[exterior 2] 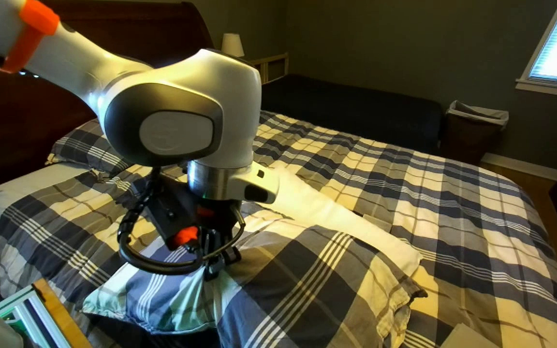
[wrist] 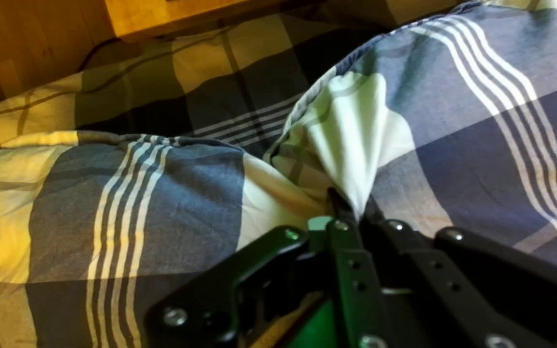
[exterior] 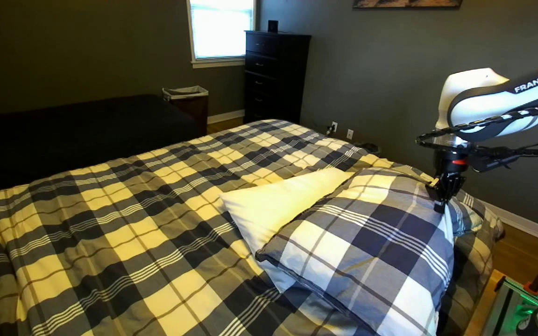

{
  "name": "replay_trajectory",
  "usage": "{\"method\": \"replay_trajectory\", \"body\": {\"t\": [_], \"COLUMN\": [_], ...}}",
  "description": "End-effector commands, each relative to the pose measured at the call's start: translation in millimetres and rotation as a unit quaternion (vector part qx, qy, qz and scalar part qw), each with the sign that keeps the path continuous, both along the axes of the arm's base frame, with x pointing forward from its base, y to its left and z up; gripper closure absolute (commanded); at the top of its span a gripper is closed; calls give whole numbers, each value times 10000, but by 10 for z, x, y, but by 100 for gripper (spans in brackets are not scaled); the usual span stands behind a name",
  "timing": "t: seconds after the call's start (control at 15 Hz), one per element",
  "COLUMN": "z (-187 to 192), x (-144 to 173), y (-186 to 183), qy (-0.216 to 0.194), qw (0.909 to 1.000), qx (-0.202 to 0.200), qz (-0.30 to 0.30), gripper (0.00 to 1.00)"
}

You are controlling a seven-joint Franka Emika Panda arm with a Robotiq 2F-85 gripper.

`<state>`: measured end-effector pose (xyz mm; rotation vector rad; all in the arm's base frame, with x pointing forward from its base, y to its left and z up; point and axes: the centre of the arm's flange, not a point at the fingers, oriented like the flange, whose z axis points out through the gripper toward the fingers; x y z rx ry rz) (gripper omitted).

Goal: Slide the checked black and white pillow downwards on the bed

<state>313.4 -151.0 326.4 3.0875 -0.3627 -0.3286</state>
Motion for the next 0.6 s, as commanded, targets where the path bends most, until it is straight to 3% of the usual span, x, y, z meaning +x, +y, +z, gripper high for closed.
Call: {"method": "replay_trajectory", "body": {"t": [0.0, 0.27, 0.53], "z": [111, 174, 174], "x": [-208, -320, -444], "y": [68, 126, 9], "qy": [103, 155, -97], "qw": [9999, 9962, 9958], "qx": [86, 525, 234], "qz": [21, -675, -875], "gripper": [98, 98, 98]}}
